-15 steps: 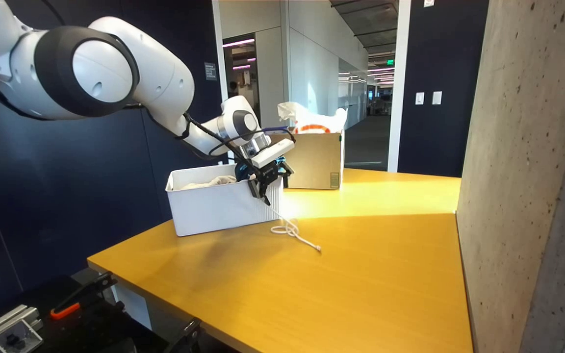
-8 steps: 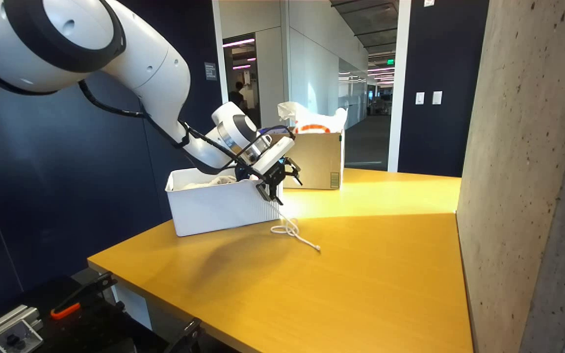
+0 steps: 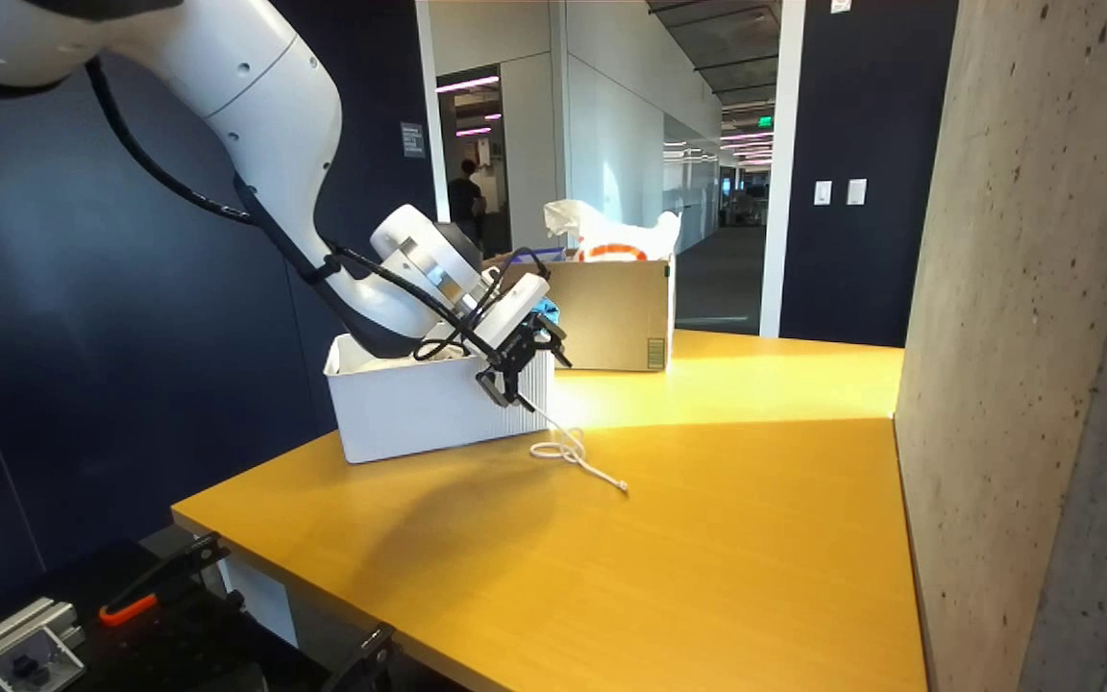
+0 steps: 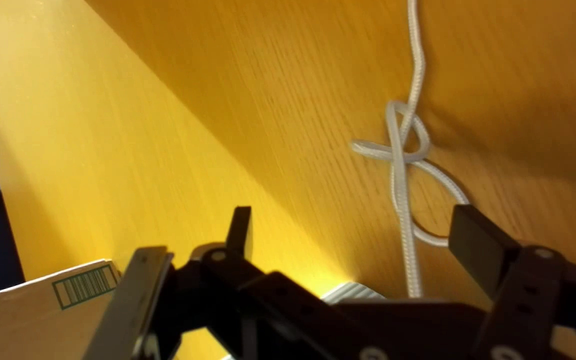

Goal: Remove the white rope from the white basket and put it on the table

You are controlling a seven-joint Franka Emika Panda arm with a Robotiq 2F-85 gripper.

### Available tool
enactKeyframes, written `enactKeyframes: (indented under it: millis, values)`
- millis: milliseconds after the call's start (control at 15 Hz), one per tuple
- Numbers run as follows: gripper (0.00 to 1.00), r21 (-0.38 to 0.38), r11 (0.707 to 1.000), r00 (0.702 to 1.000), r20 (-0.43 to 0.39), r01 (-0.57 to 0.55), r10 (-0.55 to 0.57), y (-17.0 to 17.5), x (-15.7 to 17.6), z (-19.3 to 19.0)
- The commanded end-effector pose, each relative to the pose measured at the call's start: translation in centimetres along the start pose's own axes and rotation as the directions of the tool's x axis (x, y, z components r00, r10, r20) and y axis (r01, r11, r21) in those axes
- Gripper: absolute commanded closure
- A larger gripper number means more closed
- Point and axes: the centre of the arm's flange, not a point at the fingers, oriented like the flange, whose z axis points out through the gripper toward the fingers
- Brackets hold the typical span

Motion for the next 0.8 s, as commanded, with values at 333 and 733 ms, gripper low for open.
enactKeyframes:
  millis: [333, 733]
  values:
    - [0.00, 0.018, 0.999, 0.983, -0.182, 0.035, -0.031, -1.9, -5.1, -2.4]
    - [0.00, 0.027, 0.995, 0.947, -0.311, 0.092, -0.079, -0.2, -4.4, 0.2]
